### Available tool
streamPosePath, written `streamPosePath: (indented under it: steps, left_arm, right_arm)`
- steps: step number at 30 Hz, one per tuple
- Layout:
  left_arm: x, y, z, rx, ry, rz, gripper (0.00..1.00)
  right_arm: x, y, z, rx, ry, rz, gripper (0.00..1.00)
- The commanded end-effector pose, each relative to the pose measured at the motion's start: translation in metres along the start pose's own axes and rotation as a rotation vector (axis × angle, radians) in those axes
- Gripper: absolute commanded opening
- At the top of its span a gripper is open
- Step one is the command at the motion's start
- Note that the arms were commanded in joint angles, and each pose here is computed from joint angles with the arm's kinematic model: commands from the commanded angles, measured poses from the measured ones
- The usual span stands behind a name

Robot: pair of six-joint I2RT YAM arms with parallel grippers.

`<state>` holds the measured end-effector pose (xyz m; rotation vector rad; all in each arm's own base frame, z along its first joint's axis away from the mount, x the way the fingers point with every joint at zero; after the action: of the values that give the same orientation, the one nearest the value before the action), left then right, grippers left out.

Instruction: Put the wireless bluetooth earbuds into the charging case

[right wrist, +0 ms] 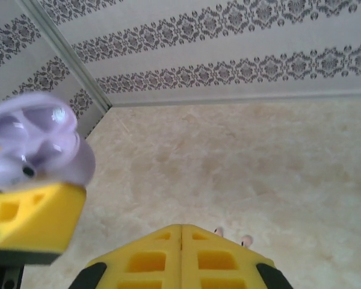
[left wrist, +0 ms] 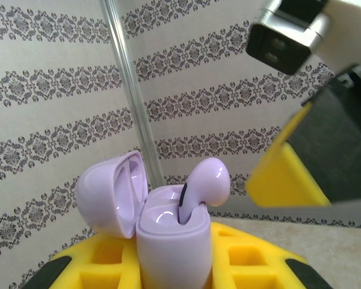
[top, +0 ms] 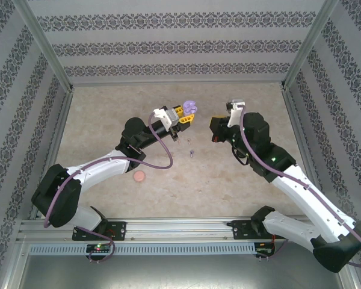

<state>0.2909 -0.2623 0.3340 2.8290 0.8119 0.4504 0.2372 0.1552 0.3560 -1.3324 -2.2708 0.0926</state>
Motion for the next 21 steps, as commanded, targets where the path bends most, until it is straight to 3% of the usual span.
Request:
streamPosePath:
  steps: [1,21]
  left_arm:
    - [-0.002,-0.001,-0.008,-0.031,0.012,0.016,0.00]
    - [-0.003,0.003,0.017,0.028,-0.001,0.024,0.00]
  right_arm:
    - [0.008,0.000,-0.011,0.062,0.025,-0.037,0.00]
    - [0.032,0.015,-0.023,0.119,0.046,-0.124,0.00]
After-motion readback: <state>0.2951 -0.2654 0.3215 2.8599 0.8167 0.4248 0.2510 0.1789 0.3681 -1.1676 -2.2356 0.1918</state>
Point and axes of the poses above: each hand's point on the last joint's axis, 136 mm out from that joint toward the fingers, its own y axis out along the fingers, its own x axis along the line the jaws close on, z = x × y, the point moved 7 cm from there along -y, back along the fingers
